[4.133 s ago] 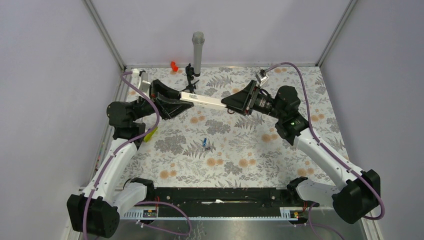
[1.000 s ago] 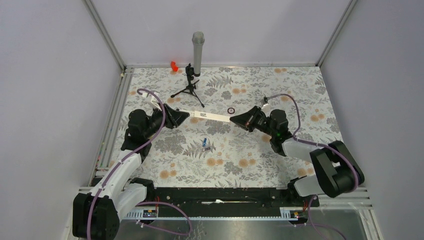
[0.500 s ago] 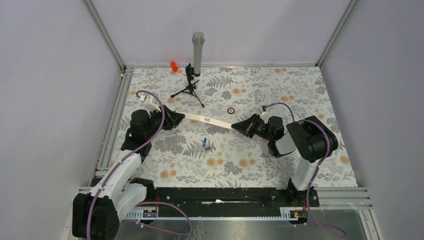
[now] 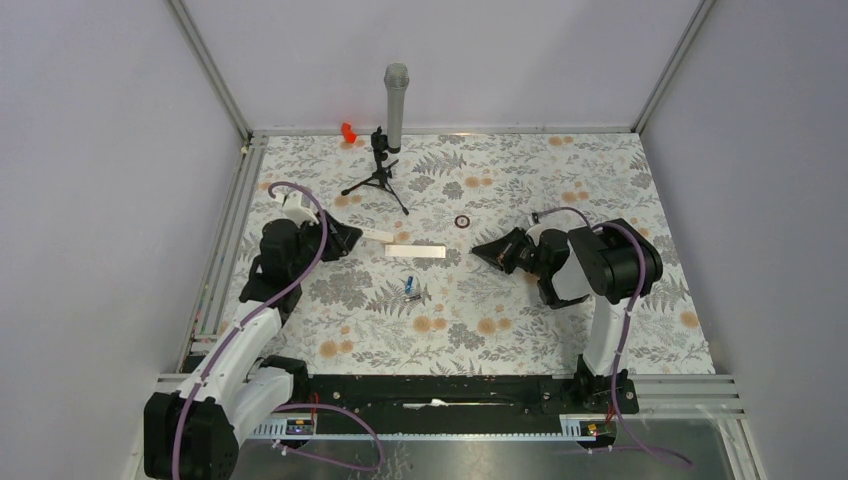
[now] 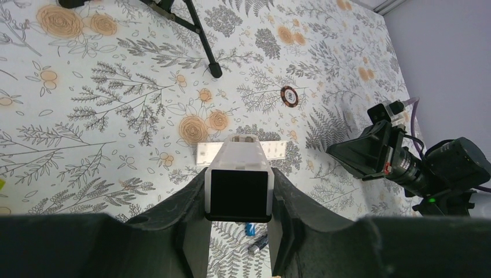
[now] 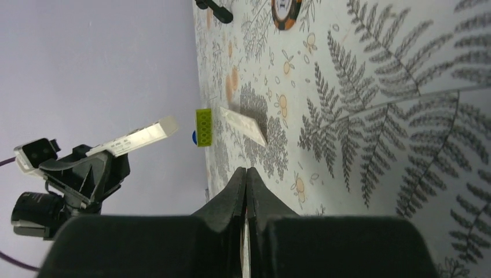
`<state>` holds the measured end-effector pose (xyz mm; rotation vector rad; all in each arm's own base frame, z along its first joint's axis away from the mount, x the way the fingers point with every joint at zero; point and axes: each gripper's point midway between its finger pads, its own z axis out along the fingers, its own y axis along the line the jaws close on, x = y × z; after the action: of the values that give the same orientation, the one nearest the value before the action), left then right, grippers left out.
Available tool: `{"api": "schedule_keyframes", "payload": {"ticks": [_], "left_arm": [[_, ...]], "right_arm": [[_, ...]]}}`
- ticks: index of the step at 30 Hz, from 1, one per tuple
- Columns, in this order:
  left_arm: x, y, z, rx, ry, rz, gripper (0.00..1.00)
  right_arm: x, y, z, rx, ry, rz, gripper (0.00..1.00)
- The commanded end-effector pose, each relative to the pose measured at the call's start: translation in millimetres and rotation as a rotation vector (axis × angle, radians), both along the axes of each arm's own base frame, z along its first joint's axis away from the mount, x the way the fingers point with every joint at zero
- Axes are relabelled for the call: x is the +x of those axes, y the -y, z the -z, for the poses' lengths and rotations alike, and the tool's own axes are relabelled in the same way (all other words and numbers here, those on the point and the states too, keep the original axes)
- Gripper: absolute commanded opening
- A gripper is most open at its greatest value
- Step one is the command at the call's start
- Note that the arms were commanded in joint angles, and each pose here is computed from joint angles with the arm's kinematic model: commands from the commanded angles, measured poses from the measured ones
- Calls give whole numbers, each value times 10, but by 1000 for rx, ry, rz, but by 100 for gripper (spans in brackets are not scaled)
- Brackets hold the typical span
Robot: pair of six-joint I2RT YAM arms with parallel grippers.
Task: Load the batteries into the remote control
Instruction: Place the battery cover at the center of the board, then adjust the remote control.
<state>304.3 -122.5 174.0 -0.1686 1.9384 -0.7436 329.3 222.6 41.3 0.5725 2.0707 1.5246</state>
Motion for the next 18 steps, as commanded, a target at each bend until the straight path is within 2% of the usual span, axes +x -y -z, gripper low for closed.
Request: {"api": "schedule_keyframes", "payload": {"ticks": [1, 6, 10, 14, 18], "left_arm": [[95, -8, -502, 4, 143, -5, 0], [59, 63, -627, -7, 170, 43, 0], [-9, 223, -759, -34, 210, 149, 0], [-153, 442, -966, -61, 272, 313, 0], [-364, 624, -1244, -72, 321, 468, 0]], "right_arm": [[189, 8, -137, -58, 100, 3, 9], [229, 61, -147, -153, 87, 4, 37], [201, 58, -265, -187, 88, -17, 58], [97, -31, -664, -243, 201, -93, 73], [-119, -130, -1299, -329, 435, -158, 86]]}}
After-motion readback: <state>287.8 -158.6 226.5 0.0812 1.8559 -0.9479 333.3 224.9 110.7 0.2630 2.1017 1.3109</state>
